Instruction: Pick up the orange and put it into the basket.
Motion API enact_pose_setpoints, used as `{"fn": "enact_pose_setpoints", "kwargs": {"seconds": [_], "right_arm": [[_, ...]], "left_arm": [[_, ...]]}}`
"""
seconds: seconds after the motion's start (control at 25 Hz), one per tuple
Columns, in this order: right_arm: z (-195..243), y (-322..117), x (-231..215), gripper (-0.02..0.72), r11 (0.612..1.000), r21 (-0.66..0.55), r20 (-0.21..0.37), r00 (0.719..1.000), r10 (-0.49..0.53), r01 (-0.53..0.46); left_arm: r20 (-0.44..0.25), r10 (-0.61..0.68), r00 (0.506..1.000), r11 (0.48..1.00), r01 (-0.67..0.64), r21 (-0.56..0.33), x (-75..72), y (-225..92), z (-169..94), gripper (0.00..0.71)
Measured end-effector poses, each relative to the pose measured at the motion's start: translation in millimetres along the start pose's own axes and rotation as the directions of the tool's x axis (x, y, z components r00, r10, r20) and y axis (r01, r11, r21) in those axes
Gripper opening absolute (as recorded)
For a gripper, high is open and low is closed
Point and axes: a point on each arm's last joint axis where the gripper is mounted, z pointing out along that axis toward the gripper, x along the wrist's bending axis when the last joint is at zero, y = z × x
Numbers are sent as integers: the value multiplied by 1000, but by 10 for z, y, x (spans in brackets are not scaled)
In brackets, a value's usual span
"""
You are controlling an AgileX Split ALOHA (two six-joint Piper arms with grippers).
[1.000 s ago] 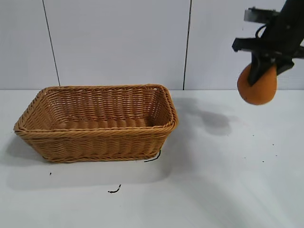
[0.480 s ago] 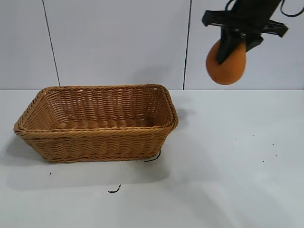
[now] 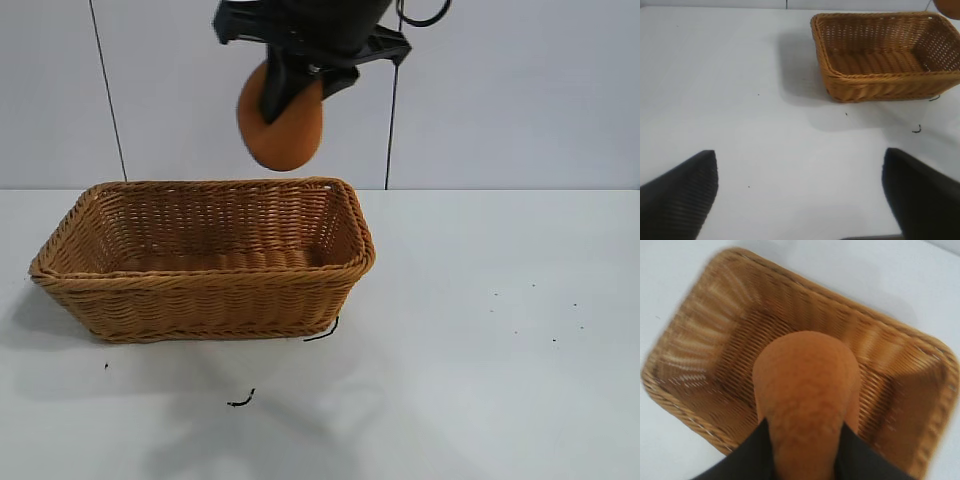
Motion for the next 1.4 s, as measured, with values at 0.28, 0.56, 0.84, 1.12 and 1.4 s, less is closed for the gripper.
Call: {"fn": "enact_pose_setpoints", "kwargs": {"seconds": [0.28, 0.56, 0.84, 1.12, 1.4], "right_arm": [[763, -261, 106, 159, 999, 38, -6, 1000, -5, 5], [1127, -445, 11, 307, 997, 83, 13, 1000, 4, -5], [1059, -416, 27, 624, 996, 84, 10, 1000, 2, -2], [642, -139, -143, 635, 992, 124, 27, 999, 18, -21], [155, 160, -917, 635, 982, 150, 165, 983, 86, -111]], "left_arm": [[0, 0, 1000, 1000, 0, 1, 0, -1, 0, 639], [0, 0, 1000, 1000, 0, 0, 0, 0, 0, 639], [0, 0, 1000, 1000, 0, 0, 0, 0, 0, 639], [0, 0, 1000, 1000, 0, 0, 0, 0, 0, 639], [0, 0, 1000, 1000, 0, 0, 0, 0, 0, 639]]}}
